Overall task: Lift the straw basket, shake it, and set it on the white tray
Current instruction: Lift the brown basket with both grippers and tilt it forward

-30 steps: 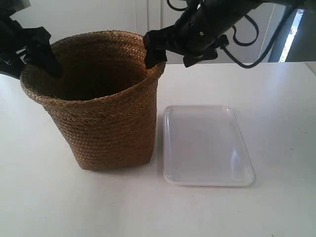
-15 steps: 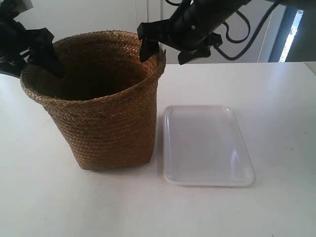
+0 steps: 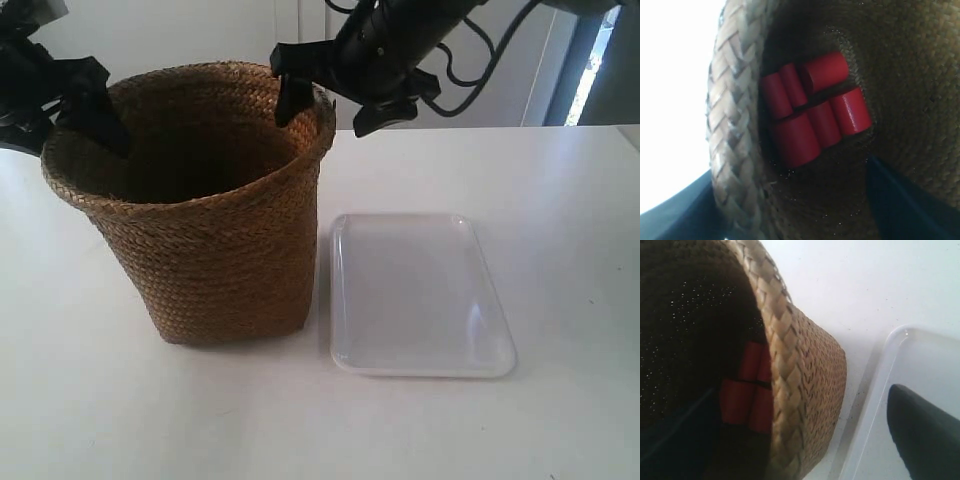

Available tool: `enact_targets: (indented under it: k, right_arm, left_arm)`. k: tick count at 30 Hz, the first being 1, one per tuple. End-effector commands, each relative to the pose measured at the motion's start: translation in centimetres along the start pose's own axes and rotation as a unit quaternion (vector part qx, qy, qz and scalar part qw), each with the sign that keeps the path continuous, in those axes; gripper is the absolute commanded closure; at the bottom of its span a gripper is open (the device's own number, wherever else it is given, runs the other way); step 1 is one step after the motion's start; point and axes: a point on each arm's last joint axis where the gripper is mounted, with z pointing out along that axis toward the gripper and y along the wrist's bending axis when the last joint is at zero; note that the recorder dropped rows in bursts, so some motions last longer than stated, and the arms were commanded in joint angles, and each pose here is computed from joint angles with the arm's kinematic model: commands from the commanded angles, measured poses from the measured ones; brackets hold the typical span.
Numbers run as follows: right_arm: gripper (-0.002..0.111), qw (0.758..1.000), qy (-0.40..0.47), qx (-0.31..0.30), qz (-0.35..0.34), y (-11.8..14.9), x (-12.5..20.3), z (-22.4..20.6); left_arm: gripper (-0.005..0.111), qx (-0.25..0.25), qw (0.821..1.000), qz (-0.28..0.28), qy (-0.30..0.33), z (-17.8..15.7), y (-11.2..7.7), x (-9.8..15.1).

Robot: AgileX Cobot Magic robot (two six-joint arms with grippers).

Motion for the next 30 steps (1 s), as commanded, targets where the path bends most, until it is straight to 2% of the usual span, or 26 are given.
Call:
enact_targets:
  k: [1,7,10,12,16,20,21,22,26,30]
  right_arm:
    - [0.024,1.000,-0.006,-0.013,-0.006,0.3,-0.2,0.0]
    - [0.026,0.999,0.040,-0.008,-0.003,-0.3,0.6,1.8]
    - [0.035,0.999,0.047,-0.007,-0.001,-0.5,0.7,2.3]
    - [0.044,0.999,0.045,-0.007,-0.001,-0.5,0.7,2.3]
    - [0.070,0.999,0.032,-0.007,-0.003,-0.4,0.4,2.1]
    - [0.097,1.000,0.028,-0.011,-0.002,-0.2,0.3,1.8]
    - [0.106,0.999,0.028,-0.014,0.000,-0.1,0.3,1.7]
    - [0.108,0.999,0.030,-0.015,-0.001,-0.1,0.2,1.7]
    - [0.108,1.000,0.016,0.003,-0.020,0.0,0.1,0.8]
    - [0.108,0.997,-0.010,0.040,-0.059,0.4,0.0,-1.6]
  left_arm:
    - [0.033,0.013,1.000,0.001,0.005,0.0,-0.4,0.2]
    - [0.033,0.012,1.000,0.001,0.004,0.0,-0.4,0.2]
    - [0.034,0.012,1.000,0.001,0.004,0.0,-0.3,0.1]
    - [0.040,0.012,1.000,0.001,0.002,0.0,-0.3,0.1]
    - [0.069,0.005,1.000,0.002,-0.007,0.0,-0.2,-0.1]
    - [0.107,-0.003,0.999,0.003,-0.032,0.0,-0.1,-0.5]
    - [0.106,-0.002,0.999,0.003,-0.036,0.0,-0.1,-0.6]
    - [0.106,0.001,0.999,0.002,-0.037,0.0,-0.1,-0.6]
    - [0.106,0.001,0.999,0.003,-0.044,-0.2,-0.3,-0.6]
    - [0.106,0.000,0.997,0.010,-0.071,-1.4,-1.2,-0.3]
